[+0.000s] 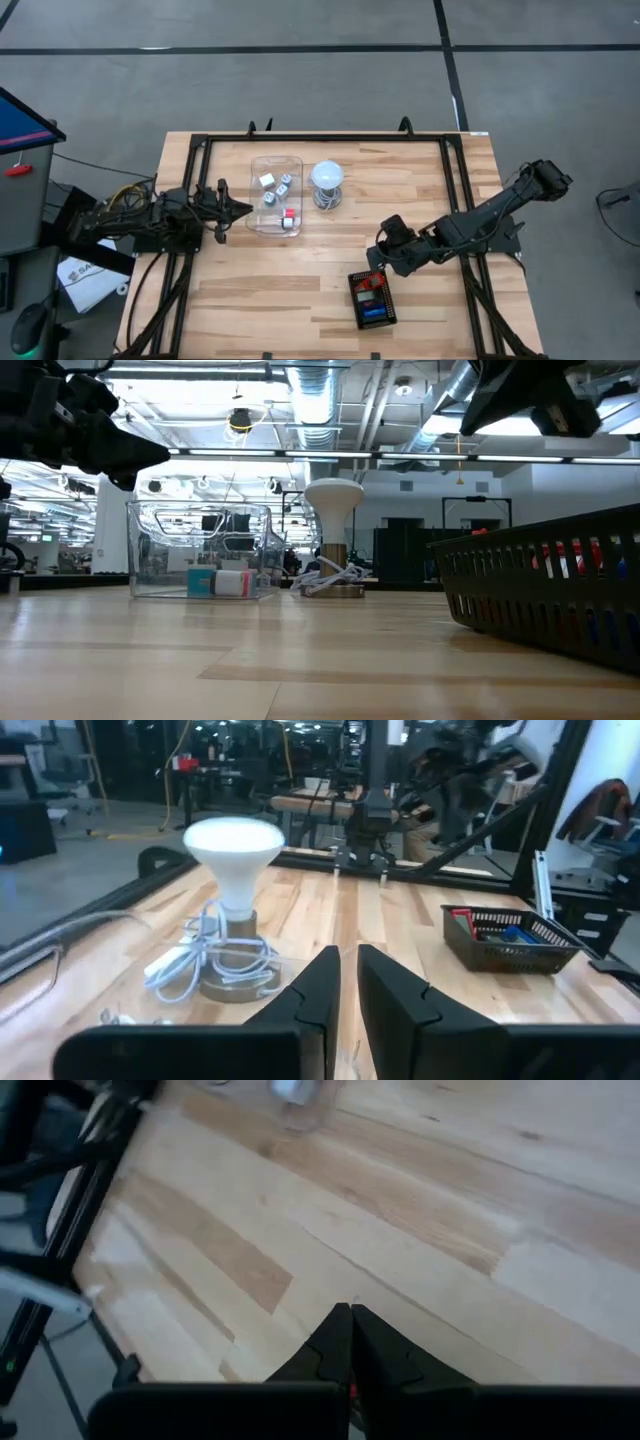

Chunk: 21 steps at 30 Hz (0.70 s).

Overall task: Pick & Place Office items
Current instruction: Return to Home Position

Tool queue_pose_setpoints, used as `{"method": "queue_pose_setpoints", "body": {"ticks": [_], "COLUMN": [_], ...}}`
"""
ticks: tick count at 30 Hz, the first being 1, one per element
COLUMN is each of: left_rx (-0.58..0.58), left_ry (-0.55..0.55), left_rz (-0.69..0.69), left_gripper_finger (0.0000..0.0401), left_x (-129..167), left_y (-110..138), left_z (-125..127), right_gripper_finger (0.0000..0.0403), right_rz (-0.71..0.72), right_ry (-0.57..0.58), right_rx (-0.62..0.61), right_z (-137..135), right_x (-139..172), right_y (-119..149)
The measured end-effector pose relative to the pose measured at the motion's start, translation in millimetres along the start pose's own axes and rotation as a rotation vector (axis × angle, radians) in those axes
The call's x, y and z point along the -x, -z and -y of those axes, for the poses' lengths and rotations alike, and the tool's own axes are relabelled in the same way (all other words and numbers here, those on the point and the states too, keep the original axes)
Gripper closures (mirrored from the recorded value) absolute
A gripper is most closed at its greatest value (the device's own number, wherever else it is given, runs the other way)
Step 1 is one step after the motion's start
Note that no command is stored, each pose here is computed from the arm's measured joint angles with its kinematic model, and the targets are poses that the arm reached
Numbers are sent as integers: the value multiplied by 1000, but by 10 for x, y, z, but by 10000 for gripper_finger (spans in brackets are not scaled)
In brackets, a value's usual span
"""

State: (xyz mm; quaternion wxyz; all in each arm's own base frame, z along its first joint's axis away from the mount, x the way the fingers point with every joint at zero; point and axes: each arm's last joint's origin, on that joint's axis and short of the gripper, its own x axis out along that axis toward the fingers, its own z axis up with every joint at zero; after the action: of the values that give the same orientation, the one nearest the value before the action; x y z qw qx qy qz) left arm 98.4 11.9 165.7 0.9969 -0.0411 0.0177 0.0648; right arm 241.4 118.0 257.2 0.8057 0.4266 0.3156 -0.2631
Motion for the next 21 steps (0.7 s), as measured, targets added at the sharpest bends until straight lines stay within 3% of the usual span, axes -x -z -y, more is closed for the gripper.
{"method": "queue_pose_setpoints", "body": {"ticks": [5,13,21], "left_rx": [130,135,135], "left_ry": [-19,-18,-21], "left_rz": [-25,-7,-19], "left_gripper_finger": [367,367,367], "left_x": [-27,-70,-83], "left_y": [24,5,11], "left_z": [-12,-10,-11], "right_gripper_finger": [403,403,403], "right_rz": [15,151,180], "right_ry": [-142,-418,-585], "right_rx": [151,369,612], "right_z": [-145,-339,-193], "right_x": [-23,-147,-163], "right_y": [-87,-654,-1223]}}
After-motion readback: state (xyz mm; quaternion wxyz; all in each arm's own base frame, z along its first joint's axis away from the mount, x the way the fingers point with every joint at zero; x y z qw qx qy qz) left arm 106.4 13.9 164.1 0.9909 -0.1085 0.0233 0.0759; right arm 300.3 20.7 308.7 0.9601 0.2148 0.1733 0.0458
